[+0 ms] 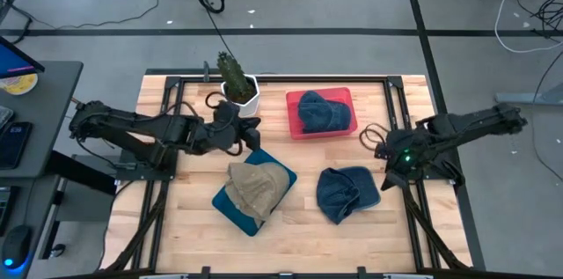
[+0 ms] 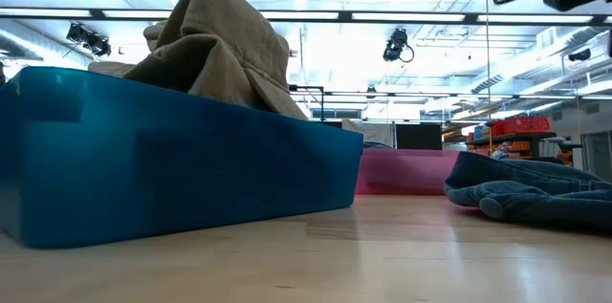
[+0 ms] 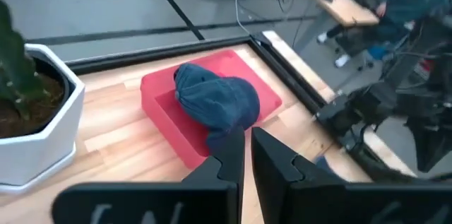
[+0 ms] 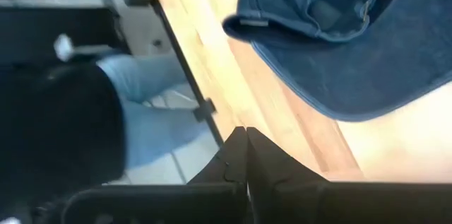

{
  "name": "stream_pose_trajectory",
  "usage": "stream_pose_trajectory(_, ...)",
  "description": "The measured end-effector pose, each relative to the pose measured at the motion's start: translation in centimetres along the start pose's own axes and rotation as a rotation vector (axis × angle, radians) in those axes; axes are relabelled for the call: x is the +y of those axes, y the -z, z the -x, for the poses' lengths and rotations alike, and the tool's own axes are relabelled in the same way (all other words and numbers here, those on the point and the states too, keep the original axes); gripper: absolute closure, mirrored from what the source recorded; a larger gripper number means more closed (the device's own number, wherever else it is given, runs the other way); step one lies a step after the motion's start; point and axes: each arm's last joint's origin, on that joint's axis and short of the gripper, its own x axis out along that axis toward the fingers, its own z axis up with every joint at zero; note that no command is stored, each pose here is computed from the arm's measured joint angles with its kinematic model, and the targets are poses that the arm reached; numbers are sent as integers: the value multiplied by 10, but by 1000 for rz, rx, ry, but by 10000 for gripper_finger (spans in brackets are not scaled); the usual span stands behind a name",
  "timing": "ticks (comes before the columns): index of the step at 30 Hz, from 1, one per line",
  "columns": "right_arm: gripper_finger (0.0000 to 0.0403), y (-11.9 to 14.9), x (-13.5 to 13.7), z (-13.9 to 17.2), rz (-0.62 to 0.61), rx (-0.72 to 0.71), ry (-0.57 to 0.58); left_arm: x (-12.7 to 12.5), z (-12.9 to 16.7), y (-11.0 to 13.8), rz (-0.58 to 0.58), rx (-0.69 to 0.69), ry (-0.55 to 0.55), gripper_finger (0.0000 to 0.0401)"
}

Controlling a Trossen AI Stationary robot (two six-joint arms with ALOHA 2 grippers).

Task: Pick & Place hat
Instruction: Put the blue cap into the red bin

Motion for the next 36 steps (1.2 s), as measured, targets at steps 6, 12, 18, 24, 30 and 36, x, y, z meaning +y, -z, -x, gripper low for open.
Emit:
stream_pose_trajectory(6,402,-2,28,-21,117,58,134,6,-12,-8,-74,82,44,371)
stream_pose_trajectory(12,403,-2,44,-46,308,79,313,11,-18,-13,-132,128,76,371)
stream_pose_trajectory(18,361,-5,46,-77,332,143,322,14,-22,-16,-143,158,96,371)
stream_pose_trajectory(24,235,-12,45,-98,359,154,362,14,-22,-15,-186,163,107,371)
stream_pose_trajectory(30,99,-17,37,-119,444,198,476,14,-22,-15,-205,164,110,371)
stream_pose_trajectory(36,35,-19,31,-138,540,256,535,14,-22,-15,-205,163,109,371)
